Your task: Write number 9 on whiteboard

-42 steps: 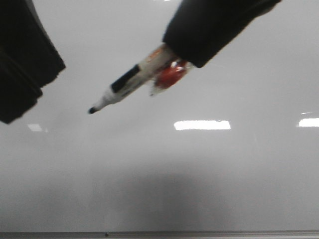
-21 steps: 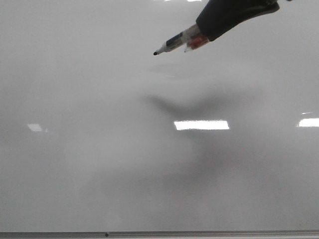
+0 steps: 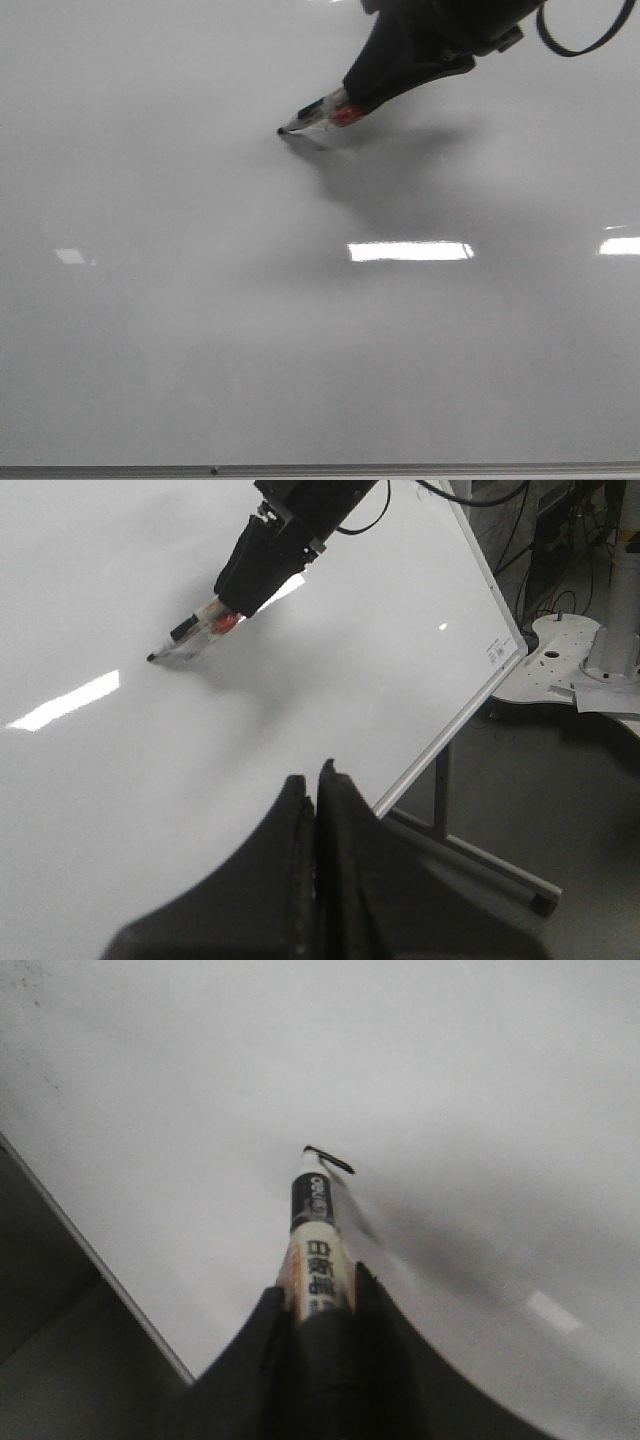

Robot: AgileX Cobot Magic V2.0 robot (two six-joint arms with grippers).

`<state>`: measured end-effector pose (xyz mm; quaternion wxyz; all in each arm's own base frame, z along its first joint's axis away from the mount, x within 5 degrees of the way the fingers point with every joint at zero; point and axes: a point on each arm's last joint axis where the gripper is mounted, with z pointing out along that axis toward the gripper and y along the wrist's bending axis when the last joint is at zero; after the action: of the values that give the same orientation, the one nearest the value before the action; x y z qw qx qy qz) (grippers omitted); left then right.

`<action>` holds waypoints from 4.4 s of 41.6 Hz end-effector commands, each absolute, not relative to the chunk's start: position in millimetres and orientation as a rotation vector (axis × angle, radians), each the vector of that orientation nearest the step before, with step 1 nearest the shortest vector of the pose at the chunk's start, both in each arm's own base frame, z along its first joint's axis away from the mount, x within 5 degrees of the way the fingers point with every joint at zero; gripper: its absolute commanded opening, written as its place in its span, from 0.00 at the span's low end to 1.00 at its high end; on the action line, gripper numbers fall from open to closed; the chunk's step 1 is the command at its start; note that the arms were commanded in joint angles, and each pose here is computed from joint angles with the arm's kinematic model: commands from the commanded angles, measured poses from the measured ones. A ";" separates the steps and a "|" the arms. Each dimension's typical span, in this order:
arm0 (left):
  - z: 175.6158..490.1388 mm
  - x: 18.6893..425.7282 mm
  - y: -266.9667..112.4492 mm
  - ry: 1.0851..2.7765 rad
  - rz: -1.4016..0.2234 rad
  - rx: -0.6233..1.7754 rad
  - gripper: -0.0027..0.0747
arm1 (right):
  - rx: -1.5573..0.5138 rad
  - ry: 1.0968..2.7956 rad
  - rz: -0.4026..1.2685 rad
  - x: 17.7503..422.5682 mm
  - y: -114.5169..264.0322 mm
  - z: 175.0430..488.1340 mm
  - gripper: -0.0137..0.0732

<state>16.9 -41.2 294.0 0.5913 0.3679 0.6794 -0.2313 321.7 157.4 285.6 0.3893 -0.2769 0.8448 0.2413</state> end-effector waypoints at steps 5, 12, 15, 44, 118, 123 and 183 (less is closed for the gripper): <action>308.3 18.3 -40.7 1.520 -0.574 0.777 0.01 | -0.754 2.134 0.625 327.7 174.4 282.4 0.09; 308.5 18.3 -40.6 1.518 -0.573 0.776 0.01 | -0.722 2.160 0.575 321.3 157.0 276.6 0.09; 308.5 18.3 -40.6 1.518 -0.573 0.776 0.01 | -0.686 2.139 0.553 319.1 146.2 285.3 0.09; 308.5 18.3 -40.6 1.518 -0.573 0.776 0.01 | -0.725 2.339 0.521 309.3 149.2 214.6 0.09; 338.3 135.9 -138.9 1.802 -0.459 1.537 0.06 | -1.655 1.413 0.544 169.5 228.5 362.6 0.40; 338.2 136.1 -138.7 1.802 -0.454 1.539 0.02 | -1.587 1.436 0.574 168.6 226.8 368.7 0.76; 220.9 264.6 -26.2 2.039 0.021 0.018 0.01 | -0.546 1.673 0.281 83.1 45.0 292.0 0.08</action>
<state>249.9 -26.4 208.6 0.4774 0.0225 0.8784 -0.0049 80.1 48.1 278.8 0.5972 -0.2679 0.7451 0.1282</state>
